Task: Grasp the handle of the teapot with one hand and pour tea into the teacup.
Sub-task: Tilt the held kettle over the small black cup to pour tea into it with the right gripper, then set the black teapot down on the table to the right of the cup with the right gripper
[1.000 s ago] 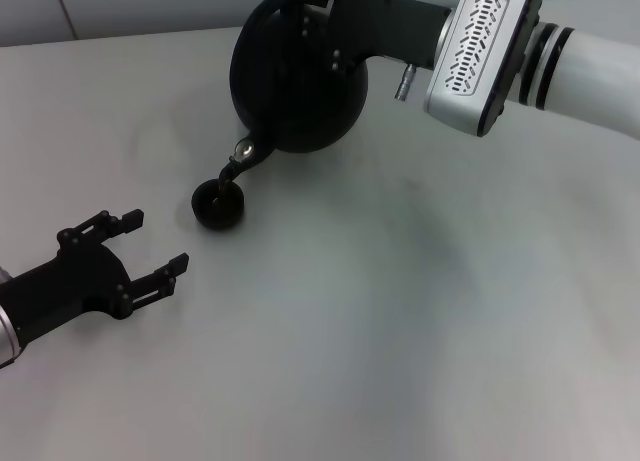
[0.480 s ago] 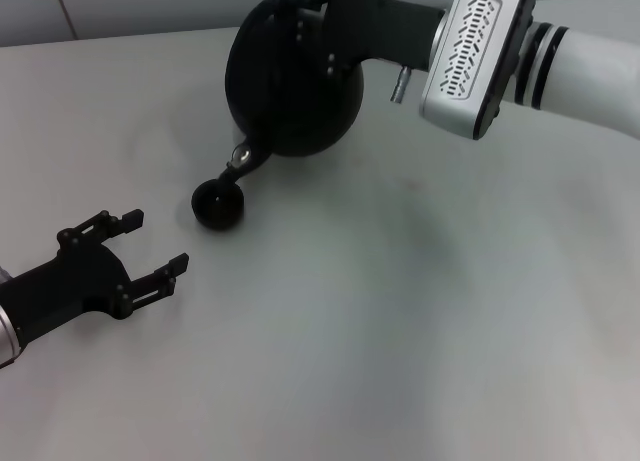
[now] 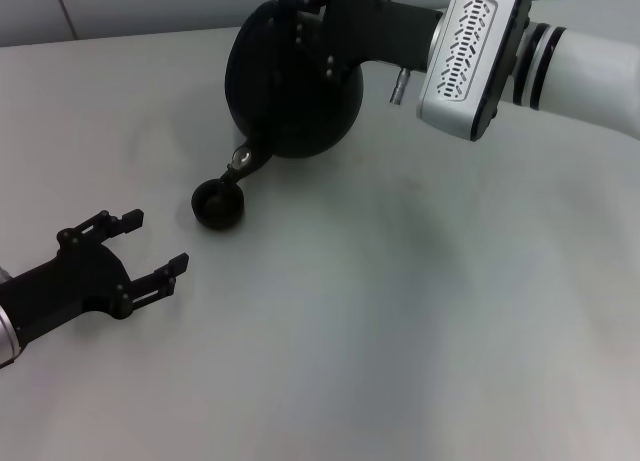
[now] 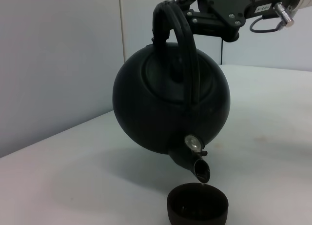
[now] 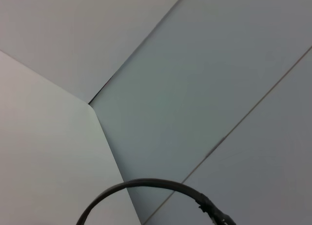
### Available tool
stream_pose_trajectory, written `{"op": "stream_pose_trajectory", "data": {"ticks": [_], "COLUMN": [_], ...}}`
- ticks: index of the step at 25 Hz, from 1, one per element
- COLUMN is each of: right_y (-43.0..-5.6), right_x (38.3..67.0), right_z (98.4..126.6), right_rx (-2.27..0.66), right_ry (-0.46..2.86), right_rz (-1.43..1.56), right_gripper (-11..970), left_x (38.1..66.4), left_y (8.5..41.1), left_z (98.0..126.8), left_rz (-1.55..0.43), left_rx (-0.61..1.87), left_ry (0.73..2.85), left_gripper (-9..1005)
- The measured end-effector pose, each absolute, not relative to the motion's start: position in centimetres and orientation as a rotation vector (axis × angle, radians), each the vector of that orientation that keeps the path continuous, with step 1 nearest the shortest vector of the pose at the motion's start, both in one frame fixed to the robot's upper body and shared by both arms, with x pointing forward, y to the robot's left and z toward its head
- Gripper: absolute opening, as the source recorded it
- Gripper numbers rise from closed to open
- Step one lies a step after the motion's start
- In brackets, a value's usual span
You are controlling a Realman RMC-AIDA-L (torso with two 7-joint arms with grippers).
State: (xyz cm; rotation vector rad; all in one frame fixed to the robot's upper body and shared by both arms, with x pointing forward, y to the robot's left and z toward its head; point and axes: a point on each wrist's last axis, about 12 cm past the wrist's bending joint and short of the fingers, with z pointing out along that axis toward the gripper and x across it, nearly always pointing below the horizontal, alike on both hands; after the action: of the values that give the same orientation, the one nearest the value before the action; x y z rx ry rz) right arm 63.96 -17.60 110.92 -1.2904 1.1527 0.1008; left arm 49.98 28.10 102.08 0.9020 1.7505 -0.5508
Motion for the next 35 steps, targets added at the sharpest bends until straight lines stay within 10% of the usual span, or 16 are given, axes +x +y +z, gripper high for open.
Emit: {"op": "stream_pose_trajectory", "data": {"ticks": [20,35], "right_y": [-18.5,-25.9], "right_x": [63.9,61.2], "right_z": [110.9,108.8], "right_rx": [-1.045,-0.562], "right_ry": [1.306,1.466], "right_rz": [0.258,0.311], "right_gripper": [68,71], "left_x": [49.9,49.6], "left_y": [28.4,28.6], "left_z": [102.0,101.9], "left_rz": [-0.541,-0.538], "left_rx": [0.895,0.889], "left_ry": [1.753,1.759], "left_gripper": [799,800]}}
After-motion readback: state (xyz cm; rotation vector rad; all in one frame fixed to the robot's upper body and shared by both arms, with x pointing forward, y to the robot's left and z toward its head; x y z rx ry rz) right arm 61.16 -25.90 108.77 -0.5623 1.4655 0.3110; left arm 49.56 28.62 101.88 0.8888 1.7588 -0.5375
